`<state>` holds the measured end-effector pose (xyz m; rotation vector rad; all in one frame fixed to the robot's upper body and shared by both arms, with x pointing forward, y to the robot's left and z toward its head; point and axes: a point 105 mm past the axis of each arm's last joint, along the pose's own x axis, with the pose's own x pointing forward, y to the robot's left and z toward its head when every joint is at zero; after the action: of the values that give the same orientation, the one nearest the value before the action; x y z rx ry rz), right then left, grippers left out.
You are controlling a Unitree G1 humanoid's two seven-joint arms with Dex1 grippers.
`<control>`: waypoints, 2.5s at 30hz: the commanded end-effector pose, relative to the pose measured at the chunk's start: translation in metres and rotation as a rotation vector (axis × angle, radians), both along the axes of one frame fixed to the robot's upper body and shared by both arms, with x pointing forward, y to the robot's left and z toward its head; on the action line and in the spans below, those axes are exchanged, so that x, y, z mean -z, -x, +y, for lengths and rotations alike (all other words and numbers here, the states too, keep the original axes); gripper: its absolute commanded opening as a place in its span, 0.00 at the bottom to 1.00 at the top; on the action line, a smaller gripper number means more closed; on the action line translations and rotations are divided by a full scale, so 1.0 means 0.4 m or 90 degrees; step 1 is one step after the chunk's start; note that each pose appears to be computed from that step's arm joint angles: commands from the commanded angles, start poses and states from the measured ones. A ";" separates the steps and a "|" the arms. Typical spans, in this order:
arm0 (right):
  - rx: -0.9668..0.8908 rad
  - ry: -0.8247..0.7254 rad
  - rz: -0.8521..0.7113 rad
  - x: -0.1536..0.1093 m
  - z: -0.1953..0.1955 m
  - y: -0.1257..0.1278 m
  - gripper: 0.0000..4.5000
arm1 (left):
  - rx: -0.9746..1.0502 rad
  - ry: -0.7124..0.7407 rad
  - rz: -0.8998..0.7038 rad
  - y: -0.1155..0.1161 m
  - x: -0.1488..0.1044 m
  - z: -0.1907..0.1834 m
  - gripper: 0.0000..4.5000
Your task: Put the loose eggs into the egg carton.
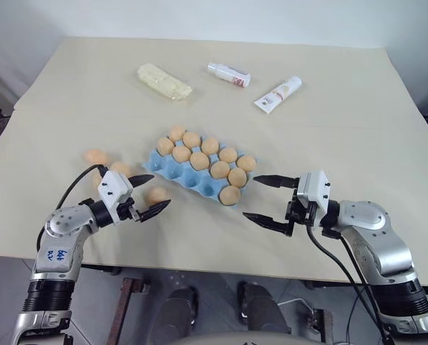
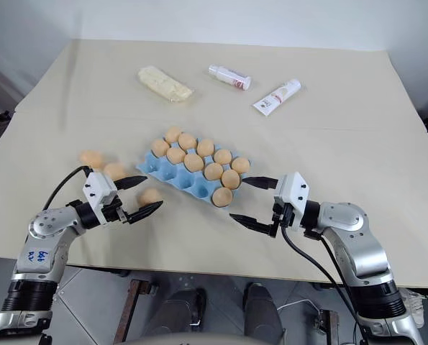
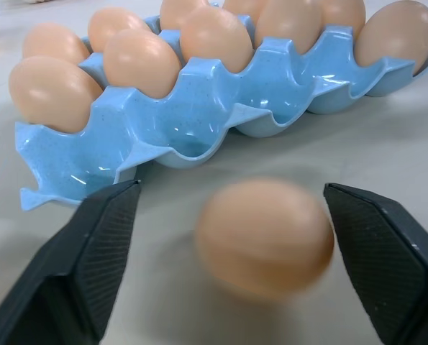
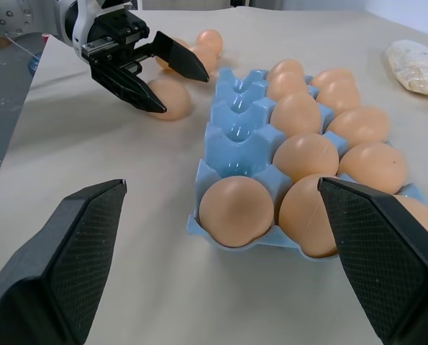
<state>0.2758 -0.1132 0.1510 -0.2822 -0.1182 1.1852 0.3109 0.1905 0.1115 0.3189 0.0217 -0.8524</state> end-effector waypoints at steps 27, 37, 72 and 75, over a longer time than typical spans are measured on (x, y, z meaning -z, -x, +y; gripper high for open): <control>0.055 0.001 -0.060 -0.049 -0.040 -0.004 1.00 | 0.249 0.061 -0.064 -0.029 -0.114 -0.267 0.45; 0.127 0.001 -0.071 -0.055 -0.088 0.009 1.00 | 0.289 0.050 -0.068 -0.067 -0.105 -0.324 0.60; -0.079 -0.062 -0.107 -0.060 0.075 -0.029 1.00 | -0.480 0.114 -0.077 0.230 -0.005 0.299 1.00; -0.087 -0.063 -0.109 -0.063 0.077 -0.030 1.00 | -0.510 0.109 -0.083 0.230 -0.005 0.306 1.00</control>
<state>0.2908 -0.0838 0.1663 -0.2755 -0.2947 1.2721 0.2191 0.3115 0.0976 0.1426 0.0087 -0.0670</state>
